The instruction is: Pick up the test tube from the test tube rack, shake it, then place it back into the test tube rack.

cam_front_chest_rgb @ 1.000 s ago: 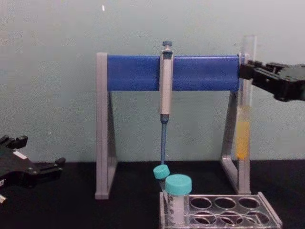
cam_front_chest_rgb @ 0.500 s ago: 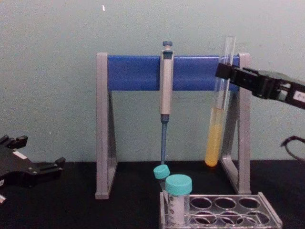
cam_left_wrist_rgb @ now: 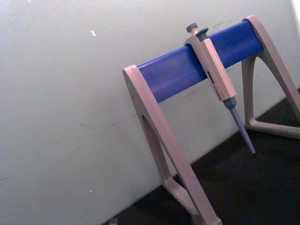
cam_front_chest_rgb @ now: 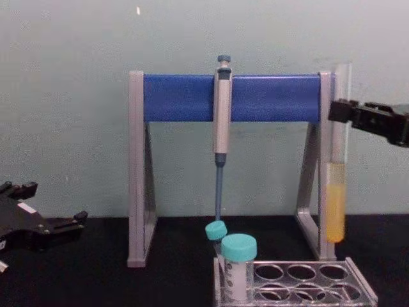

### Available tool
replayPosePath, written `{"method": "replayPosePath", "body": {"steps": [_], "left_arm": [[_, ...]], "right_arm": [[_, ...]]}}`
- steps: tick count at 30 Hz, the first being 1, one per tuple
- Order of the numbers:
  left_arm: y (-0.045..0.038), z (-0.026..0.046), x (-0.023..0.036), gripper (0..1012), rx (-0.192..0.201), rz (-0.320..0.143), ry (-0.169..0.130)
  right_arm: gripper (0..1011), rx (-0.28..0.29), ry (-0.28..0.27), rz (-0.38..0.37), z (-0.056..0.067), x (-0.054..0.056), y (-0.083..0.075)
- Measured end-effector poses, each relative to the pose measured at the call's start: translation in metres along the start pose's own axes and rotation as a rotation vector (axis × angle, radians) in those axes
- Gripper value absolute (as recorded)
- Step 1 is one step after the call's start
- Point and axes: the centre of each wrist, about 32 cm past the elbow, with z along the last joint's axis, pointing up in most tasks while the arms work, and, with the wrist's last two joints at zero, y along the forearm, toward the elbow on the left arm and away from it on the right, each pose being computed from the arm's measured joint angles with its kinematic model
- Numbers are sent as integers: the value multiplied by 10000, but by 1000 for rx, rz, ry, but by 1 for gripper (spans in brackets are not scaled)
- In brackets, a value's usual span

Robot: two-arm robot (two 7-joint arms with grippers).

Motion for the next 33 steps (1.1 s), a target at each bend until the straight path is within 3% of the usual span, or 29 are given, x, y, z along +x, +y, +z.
{"method": "replayPosePath", "body": {"steps": [5, 10, 14, 19, 24, 28, 33], "left_arm": [[0, 0, 0, 1001, 0, 0, 0], [0, 0, 0, 1001, 0, 0, 0], [0, 0, 0, 1001, 0, 0, 0], [0, 0, 0, 1001, 0, 0, 0], [0, 0, 0, 1001, 0, 0, 0], [0, 0, 0, 1002, 0, 0, 0], [0, 0, 0, 1001, 0, 0, 0]], "right_arm": [[217, -14, -81, -68, 15, -6, -3], [217, -15, -165, -139, 6, -54, 110], [217, 13, -178, -159, -15, -84, 220], [217, 53, -144, -154, -50, -100, 331], [217, 94, -48, -105, -91, -107, 394], [217, 109, 35, -54, -102, -90, 372], [217, 92, 60, -26, -98, -67, 282]]}}
